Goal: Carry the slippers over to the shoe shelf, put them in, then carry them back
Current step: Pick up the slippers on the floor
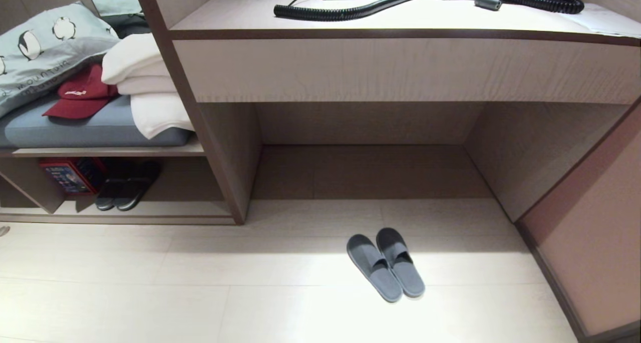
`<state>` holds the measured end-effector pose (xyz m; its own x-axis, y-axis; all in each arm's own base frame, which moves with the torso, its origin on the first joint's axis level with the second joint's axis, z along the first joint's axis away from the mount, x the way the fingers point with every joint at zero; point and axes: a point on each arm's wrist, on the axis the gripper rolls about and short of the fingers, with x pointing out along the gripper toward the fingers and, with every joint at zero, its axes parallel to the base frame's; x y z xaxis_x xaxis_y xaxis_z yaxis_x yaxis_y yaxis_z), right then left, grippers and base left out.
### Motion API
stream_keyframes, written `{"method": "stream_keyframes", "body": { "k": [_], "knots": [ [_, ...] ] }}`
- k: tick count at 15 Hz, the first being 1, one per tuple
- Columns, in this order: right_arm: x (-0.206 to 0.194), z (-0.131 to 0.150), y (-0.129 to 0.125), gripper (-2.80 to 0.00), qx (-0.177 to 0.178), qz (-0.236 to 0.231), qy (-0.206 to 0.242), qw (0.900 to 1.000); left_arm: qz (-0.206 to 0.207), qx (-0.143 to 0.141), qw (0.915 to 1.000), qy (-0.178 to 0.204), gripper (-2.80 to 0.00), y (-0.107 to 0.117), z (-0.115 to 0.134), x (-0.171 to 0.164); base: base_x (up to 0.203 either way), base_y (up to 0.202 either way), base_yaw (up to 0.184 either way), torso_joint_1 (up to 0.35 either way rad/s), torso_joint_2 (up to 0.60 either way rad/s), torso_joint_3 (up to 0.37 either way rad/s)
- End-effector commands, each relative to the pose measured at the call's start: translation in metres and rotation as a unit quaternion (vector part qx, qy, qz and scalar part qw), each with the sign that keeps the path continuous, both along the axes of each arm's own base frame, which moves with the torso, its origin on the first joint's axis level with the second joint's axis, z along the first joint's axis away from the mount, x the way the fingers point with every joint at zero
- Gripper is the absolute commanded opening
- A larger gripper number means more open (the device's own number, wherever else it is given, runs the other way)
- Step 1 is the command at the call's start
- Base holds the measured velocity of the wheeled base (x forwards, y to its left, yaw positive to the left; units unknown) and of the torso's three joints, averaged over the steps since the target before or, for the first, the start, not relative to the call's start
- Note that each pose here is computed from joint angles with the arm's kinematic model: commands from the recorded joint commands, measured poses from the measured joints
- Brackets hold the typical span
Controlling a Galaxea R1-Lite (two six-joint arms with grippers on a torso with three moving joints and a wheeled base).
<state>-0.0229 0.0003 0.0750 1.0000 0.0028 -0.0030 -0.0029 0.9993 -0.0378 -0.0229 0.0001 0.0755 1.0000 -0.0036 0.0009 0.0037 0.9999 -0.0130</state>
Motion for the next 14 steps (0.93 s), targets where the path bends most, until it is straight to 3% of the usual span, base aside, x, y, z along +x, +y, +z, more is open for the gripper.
{"method": "stream_keyframes", "body": {
  "k": [1,14],
  "knots": [
    [-0.0001,-0.0001,0.0,-2.8,-0.001,0.0,-0.001,1.0,0.0,0.0,1.0,0.001,-2.8,0.0,-0.0004,0.0002,0.0,0.0,0.0,0.002,0.01,-0.193],
    [-0.0001,-0.0001,0.0,-2.8,-0.003,0.0,-0.001,1.0,0.0,-0.001,1.0,0.0,-2.8,0.0,-0.0002,0.0002,0.0,0.0,0.0,0.003,0.0,-0.196]
  ]
}}
